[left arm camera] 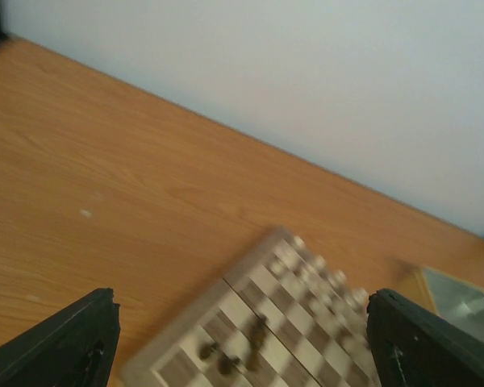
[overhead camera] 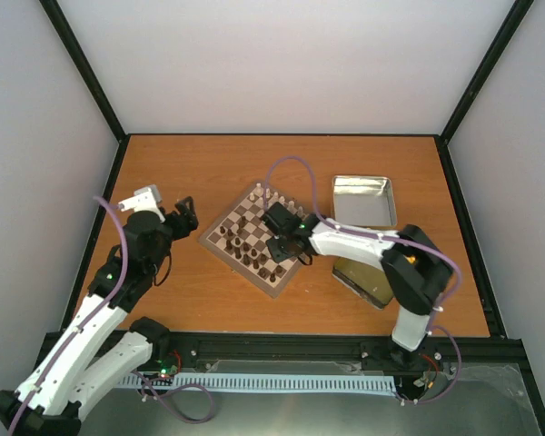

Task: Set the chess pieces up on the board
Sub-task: Pick up the chess piece from the chessboard, then place the chess piece on the chessboard.

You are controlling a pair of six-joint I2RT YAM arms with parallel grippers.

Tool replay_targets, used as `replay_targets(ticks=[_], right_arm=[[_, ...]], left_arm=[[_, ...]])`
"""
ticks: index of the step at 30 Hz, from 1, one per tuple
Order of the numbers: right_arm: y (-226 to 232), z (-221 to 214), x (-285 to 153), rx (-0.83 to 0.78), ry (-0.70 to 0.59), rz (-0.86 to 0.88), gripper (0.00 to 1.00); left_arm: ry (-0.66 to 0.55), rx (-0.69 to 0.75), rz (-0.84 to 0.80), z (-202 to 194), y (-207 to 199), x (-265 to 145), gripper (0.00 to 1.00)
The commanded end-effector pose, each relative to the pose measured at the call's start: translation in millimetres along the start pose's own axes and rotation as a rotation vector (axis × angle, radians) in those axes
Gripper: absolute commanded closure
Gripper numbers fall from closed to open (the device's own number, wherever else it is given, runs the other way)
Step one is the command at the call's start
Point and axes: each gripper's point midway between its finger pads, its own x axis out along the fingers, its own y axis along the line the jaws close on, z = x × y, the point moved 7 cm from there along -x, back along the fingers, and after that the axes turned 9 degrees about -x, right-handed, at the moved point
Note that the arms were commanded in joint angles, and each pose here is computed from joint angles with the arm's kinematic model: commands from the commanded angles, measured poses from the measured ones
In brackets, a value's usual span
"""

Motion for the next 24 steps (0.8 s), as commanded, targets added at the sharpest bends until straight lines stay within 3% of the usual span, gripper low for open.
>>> replay_targets(ticks=[1,6,13,17,24], right_arm=[[8,30,-53,-0.099,-0.385,0.119,0.85],[24,20,-97,-0.299,-0.583,0.327,0.84],[25,15,-138,-0.387,-0.725,0.380,0.83],[28,16,-149,-0.423,-0.737,0.410,0.82],[35,20,-154,-0.418,-0.711,0.497,0.82]], left_arm=[[0.229,-0.062,-0.236,-27,-30,13,0.15],[0.431,-0.063,-0.589,-38,-76,8,0.15],[0.703,-0.027,-0.701,-56,-99,16,0.16],[0.843,-0.019,-0.757,-69,-106,21,0.27],[0.891,0.051,-0.865,-76,-106,12,0.45]])
